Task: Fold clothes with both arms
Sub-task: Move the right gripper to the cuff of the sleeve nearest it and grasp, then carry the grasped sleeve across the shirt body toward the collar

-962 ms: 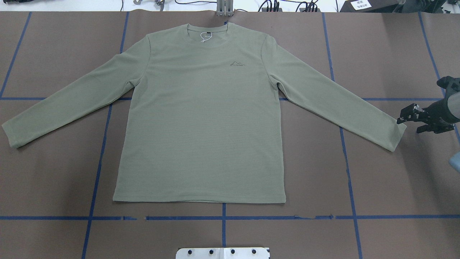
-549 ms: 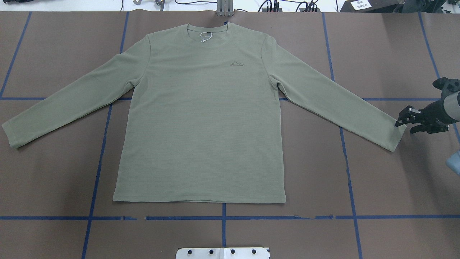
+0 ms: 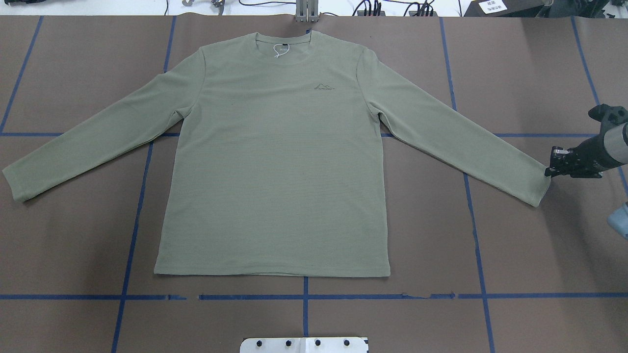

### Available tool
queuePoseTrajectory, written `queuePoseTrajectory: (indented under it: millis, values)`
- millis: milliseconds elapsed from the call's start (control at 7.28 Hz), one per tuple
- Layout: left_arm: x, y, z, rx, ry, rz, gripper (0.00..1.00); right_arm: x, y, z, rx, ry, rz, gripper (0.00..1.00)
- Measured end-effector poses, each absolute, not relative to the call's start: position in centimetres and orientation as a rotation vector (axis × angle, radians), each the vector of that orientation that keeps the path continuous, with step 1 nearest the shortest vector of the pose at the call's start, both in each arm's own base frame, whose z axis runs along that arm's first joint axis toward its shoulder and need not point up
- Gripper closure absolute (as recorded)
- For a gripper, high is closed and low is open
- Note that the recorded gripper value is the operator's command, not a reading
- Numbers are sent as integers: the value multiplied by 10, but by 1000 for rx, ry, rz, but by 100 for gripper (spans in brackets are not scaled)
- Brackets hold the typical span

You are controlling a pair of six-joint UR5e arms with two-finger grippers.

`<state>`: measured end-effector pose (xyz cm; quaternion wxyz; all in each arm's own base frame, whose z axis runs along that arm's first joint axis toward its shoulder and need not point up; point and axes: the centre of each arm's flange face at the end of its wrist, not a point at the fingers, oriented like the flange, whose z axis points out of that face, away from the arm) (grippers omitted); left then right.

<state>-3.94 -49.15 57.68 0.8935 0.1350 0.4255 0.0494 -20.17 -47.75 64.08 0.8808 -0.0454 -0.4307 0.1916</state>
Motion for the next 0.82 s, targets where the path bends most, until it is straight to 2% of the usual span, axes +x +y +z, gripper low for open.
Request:
queuePoseTrajectory:
  millis: [275,412,824]
  values:
    - [-39,-491,575,282,884,104,0,-203,-477,620,-88,-934,377,100]
    - [-39,-491,573,286,885,106,0,-205,-478,590,-77,-977,366,100]
    - [-38,-494,568,297,886,114,0,-262,-517,457,-113,-1132,441,100]
